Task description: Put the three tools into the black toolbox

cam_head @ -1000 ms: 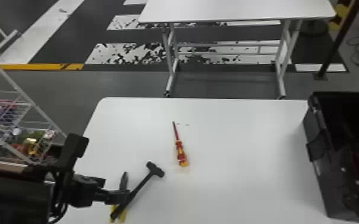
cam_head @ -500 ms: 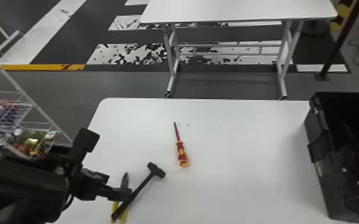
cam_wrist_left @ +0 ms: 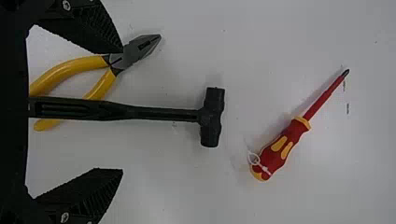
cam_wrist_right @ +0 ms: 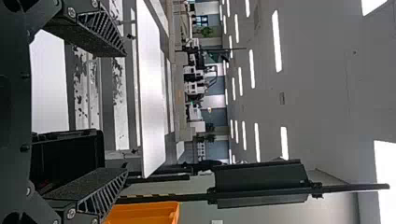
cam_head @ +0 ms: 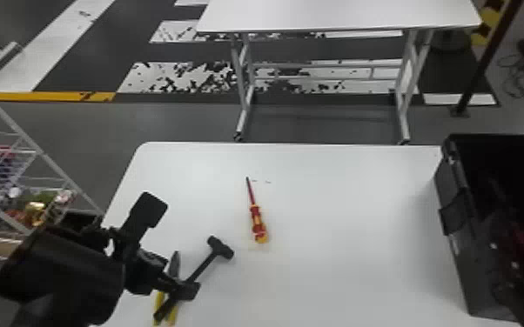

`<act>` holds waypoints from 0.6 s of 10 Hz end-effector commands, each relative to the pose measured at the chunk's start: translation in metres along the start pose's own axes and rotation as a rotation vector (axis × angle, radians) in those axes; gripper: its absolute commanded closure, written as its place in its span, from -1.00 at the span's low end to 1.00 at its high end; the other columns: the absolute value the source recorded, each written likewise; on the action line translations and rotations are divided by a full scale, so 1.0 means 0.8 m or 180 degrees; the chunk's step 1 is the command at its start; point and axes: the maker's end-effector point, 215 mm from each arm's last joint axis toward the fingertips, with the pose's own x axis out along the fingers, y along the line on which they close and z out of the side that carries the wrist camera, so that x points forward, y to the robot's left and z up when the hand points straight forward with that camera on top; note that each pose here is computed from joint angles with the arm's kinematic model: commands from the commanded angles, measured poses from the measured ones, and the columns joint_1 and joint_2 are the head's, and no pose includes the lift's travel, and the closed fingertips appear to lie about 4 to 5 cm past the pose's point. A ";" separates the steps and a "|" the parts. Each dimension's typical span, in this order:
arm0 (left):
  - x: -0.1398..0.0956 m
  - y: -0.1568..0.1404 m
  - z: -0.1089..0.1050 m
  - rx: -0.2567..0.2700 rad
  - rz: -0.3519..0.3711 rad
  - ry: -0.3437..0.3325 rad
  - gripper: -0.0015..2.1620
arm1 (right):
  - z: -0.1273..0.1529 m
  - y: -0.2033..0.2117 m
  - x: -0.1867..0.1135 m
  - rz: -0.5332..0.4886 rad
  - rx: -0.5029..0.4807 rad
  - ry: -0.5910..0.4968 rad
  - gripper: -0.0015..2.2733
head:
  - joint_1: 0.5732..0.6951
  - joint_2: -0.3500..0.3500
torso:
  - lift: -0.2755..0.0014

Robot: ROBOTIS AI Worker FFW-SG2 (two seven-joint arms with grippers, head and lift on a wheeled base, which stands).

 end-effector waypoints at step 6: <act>0.031 -0.011 0.007 0.0201 0.0036 0.0171 -0.87 | 0.003 -0.015 -0.002 -0.0079 0.0087 -0.0051 -0.88 | 1.00 0.24 | 0.62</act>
